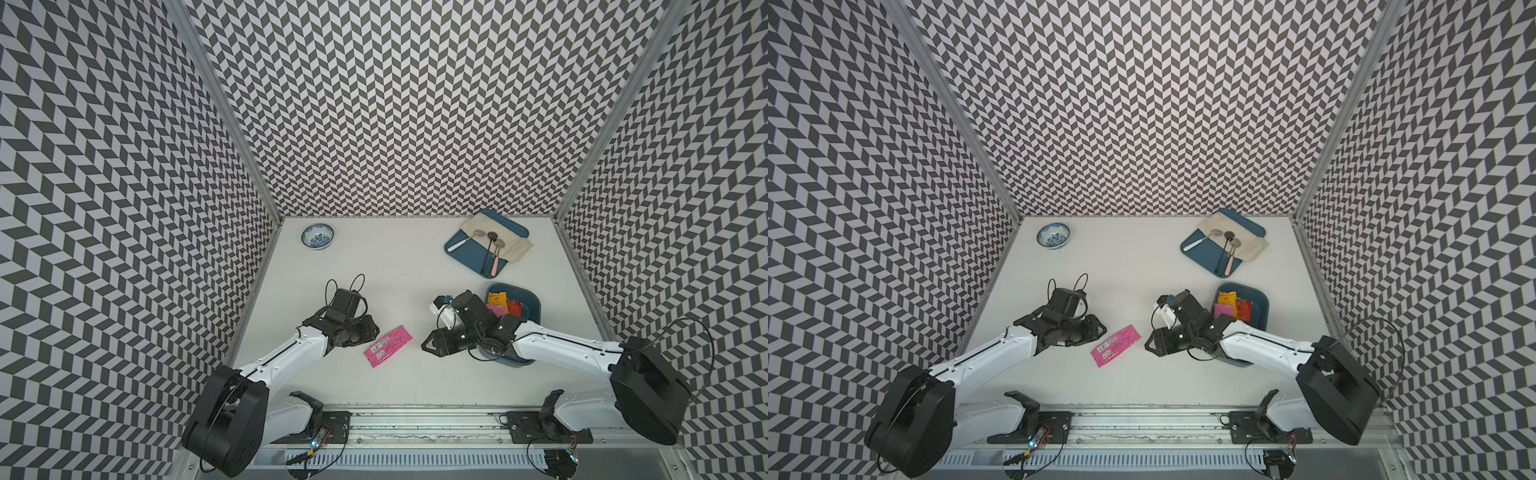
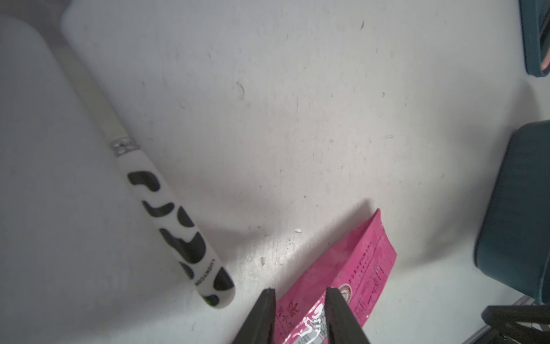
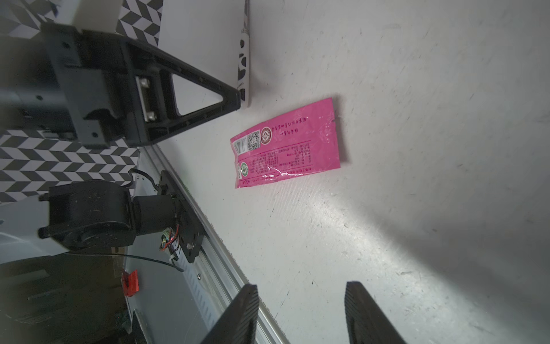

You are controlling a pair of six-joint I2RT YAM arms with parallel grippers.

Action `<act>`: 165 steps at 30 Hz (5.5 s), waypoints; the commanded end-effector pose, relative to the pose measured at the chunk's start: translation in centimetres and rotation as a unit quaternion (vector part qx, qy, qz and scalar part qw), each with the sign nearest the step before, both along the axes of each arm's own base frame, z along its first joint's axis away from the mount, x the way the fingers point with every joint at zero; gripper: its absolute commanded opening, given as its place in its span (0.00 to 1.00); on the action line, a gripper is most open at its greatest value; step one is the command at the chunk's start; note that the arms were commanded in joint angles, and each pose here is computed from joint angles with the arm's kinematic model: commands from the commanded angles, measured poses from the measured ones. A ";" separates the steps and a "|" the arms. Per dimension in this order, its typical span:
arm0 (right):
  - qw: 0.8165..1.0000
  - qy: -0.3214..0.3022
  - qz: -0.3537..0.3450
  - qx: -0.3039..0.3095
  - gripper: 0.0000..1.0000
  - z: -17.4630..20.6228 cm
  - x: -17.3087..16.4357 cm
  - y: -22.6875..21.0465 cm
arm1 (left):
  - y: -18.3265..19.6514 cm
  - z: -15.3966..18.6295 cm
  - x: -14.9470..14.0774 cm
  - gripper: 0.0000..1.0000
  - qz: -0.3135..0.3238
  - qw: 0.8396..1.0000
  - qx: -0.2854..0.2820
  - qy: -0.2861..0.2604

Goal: Put the tea bags into the storage box
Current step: Pick up the tea bag from the center of the board, then place the tea bag in the storage box, then reset both arms

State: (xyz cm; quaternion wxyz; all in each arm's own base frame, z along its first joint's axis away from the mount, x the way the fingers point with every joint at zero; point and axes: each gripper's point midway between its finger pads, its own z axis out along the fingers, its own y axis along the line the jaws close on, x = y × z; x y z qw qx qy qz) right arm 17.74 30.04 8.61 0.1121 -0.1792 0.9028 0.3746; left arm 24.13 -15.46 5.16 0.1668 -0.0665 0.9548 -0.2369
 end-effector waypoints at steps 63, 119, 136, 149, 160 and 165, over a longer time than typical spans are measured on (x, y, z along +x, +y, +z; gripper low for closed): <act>0.963 -0.018 -0.265 -0.040 0.00 6.6 2.1 -6.1 | -1.0 4.2 -0.3 0.36 -0.023 0.994 -0.049 -0.096; 0.773 -0.433 -0.437 -0.154 0.76 13.1 20.1 -27.4 | 7.7 11.4 12.7 1.00 0.056 0.951 0.084 -0.292; 0.724 -0.522 -0.427 -0.145 0.78 8.3 20.1 -30.0 | 15.7 9.3 15.9 1.00 0.121 0.844 0.214 -0.477; 0.713 -0.555 -0.405 -0.140 0.99 6.8 18.9 -29.3 | 15.3 9.3 14.1 1.00 0.114 0.807 0.216 -0.538; 0.710 -0.548 -0.419 -0.142 0.99 7.0 20.6 -29.7 | 14.9 9.0 14.6 1.00 0.099 0.814 0.215 -0.531; 0.707 -0.551 -0.420 -0.141 0.99 7.0 20.5 -29.8 | 14.9 9.0 14.7 1.00 0.099 0.815 0.215 -0.530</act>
